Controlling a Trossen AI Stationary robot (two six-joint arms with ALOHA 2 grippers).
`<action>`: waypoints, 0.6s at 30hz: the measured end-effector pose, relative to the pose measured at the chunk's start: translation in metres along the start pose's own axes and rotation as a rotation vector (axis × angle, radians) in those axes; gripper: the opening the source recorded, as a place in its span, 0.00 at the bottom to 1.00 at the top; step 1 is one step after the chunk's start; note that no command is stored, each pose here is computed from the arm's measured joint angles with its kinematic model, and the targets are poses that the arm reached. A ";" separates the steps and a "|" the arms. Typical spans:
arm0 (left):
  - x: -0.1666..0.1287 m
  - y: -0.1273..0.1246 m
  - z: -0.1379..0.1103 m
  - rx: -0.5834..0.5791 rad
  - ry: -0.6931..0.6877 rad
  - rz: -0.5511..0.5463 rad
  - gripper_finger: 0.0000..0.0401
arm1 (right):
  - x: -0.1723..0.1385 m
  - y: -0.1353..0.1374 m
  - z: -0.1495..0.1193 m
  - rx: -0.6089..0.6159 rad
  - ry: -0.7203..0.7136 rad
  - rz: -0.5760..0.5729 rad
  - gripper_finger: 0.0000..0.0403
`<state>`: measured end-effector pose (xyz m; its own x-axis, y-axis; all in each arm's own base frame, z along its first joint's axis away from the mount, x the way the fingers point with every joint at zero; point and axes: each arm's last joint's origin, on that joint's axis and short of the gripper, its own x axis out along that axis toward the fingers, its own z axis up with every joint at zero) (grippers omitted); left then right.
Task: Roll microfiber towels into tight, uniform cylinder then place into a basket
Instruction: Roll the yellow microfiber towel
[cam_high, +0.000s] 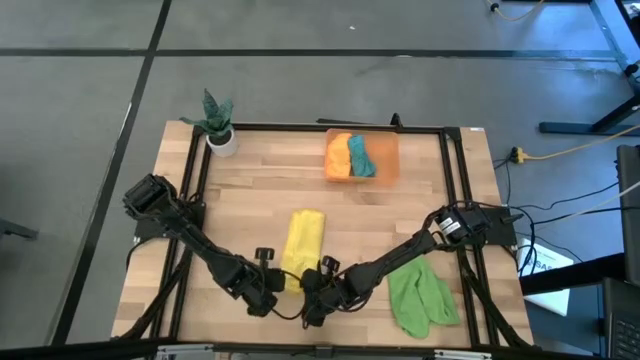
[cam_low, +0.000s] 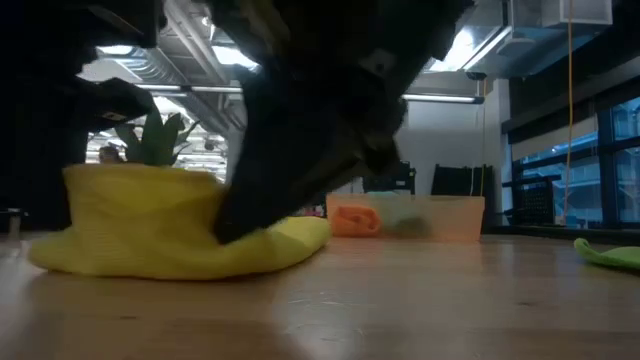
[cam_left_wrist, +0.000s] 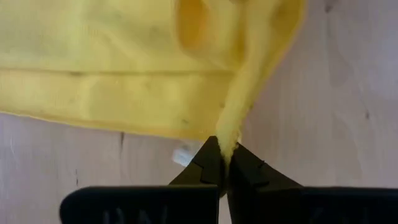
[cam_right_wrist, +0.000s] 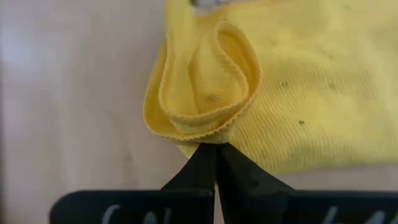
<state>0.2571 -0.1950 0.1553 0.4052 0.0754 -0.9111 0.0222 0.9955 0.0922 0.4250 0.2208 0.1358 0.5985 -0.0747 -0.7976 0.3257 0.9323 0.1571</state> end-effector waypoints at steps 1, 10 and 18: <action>0.000 0.001 0.000 -0.003 0.002 -0.001 0.00 | 0.000 -0.001 -0.002 0.009 0.002 -0.024 0.01; 0.001 0.004 0.002 0.001 -0.020 0.038 0.00 | -0.003 -0.001 -0.008 0.007 0.006 -0.075 0.01; -0.005 0.002 0.013 0.014 -0.068 0.054 0.00 | -0.004 0.001 -0.009 0.053 0.037 -0.044 0.01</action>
<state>0.2667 -0.1940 0.1657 0.4671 0.1243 -0.8754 0.0109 0.9892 0.1463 0.4161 0.2252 0.1343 0.5554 -0.1015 -0.8253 0.3904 0.9081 0.1510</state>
